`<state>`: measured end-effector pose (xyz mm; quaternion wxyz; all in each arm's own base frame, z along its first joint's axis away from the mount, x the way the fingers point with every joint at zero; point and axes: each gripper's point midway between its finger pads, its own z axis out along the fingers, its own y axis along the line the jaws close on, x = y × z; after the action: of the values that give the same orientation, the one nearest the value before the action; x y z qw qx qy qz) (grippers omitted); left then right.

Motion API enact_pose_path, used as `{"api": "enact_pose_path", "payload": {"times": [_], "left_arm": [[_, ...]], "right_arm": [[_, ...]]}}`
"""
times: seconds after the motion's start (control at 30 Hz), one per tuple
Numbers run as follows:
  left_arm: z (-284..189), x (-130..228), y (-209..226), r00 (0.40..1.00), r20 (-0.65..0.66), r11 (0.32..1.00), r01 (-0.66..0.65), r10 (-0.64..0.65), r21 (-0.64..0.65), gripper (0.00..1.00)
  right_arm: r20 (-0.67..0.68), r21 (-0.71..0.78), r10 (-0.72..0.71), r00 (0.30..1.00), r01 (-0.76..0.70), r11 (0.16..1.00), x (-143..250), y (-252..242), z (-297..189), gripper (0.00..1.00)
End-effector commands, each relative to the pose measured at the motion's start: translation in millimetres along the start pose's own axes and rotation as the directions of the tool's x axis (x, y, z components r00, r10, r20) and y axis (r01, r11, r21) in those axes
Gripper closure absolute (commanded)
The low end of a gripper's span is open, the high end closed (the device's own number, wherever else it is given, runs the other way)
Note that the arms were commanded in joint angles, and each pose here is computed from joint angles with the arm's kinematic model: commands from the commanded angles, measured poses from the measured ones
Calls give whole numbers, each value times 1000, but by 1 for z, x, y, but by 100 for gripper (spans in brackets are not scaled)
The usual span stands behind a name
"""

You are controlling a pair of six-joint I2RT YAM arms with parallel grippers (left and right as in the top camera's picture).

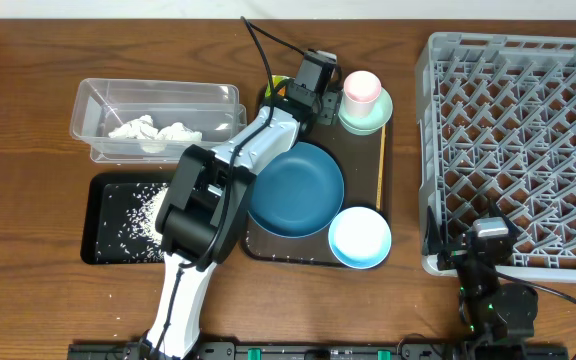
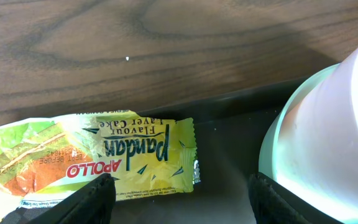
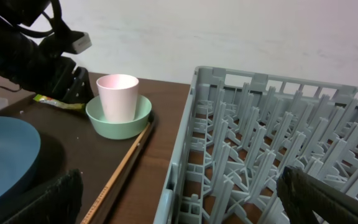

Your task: Sort waste into correct bins and load items into the dishwasher rack

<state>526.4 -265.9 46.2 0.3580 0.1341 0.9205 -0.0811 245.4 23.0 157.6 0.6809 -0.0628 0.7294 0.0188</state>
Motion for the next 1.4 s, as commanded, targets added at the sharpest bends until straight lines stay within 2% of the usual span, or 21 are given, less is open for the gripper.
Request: {"api": "enact_pose_path", "payload": {"times": [0.0, 0.23, 0.7, 0.8, 0.97, 1.37], "left_arm": [[6, 6, 6, 1000, -13, 1000, -15, 14, -21, 29], [20, 24, 8, 999, -50, 999, -19, 17, -27, 29], [23, 21, 30, 999, -42, 997, -14, 11, -72, 29], [23, 23, 33, 998, -49, 996, -48, 44, -74, 29], [24, 23, 27, 995, -51, 994, -91, 88, -53, 29], [24, 15, 11, 995, -9, 995, -99, 99, -30, 27]], "right_arm": [[-3, 20, -12, 1000, 12, 1000, 1, -4, 0, 1], [-3, 20, -12, 1000, 12, 1000, 1, -4, 0, 1], [-3, 20, -12, 1000, 12, 1000, 1, -4, 0, 1], [-3, 20, -12, 1000, 12, 1000, 1, -4, 0, 1], [-3, 20, -12, 1000, 12, 1000, 1, -4, 0, 1], [-3, 20, -12, 1000, 12, 1000, 1, -4, 0, 1]]}}
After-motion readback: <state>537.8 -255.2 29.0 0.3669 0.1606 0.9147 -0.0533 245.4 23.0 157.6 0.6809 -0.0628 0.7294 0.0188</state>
